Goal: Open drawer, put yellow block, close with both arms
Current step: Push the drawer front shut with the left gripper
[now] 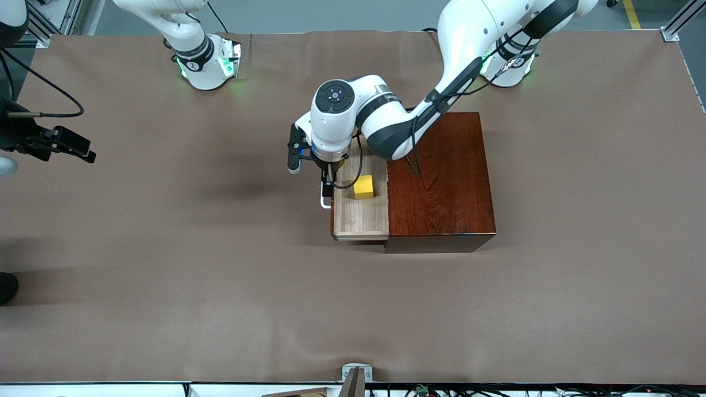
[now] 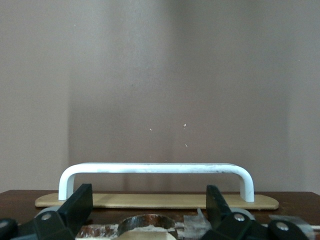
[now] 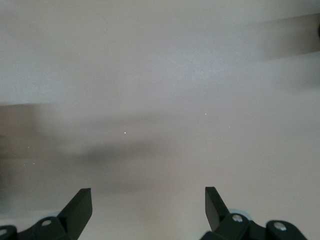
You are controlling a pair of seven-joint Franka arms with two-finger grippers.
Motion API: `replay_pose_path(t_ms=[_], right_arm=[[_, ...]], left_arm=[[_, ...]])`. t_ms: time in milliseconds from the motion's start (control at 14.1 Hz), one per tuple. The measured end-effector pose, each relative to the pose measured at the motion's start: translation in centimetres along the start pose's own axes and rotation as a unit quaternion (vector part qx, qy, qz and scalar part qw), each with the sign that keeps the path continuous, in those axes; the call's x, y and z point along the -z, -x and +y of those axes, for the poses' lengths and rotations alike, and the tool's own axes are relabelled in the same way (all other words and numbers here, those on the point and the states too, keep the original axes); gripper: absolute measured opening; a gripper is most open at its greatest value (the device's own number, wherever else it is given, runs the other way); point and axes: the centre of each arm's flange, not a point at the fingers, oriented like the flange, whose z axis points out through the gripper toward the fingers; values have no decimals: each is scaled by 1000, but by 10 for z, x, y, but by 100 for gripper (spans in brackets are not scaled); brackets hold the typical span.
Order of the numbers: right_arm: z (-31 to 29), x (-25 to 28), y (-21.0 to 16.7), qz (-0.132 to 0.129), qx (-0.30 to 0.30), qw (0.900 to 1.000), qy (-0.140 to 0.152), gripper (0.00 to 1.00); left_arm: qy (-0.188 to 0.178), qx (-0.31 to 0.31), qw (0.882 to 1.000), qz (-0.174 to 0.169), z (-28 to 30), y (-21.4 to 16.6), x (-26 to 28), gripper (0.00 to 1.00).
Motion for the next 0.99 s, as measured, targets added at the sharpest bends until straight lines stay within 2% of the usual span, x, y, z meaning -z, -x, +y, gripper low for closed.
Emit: replay_pose_path(t_ms=[496,779,992], right_arm=[[0,-1,0,-3,0,1000,0,100],[0,-2,-1,-4,0,1000,0,100],[0,-2,-1,-4,0,1000,0,100]], left_arm=[[14,7,999,-46,-7,12,3,100],[23,5,994,-106,-4,25,-2,100],[21,-1,991,-134,-2,29,-3,100]])
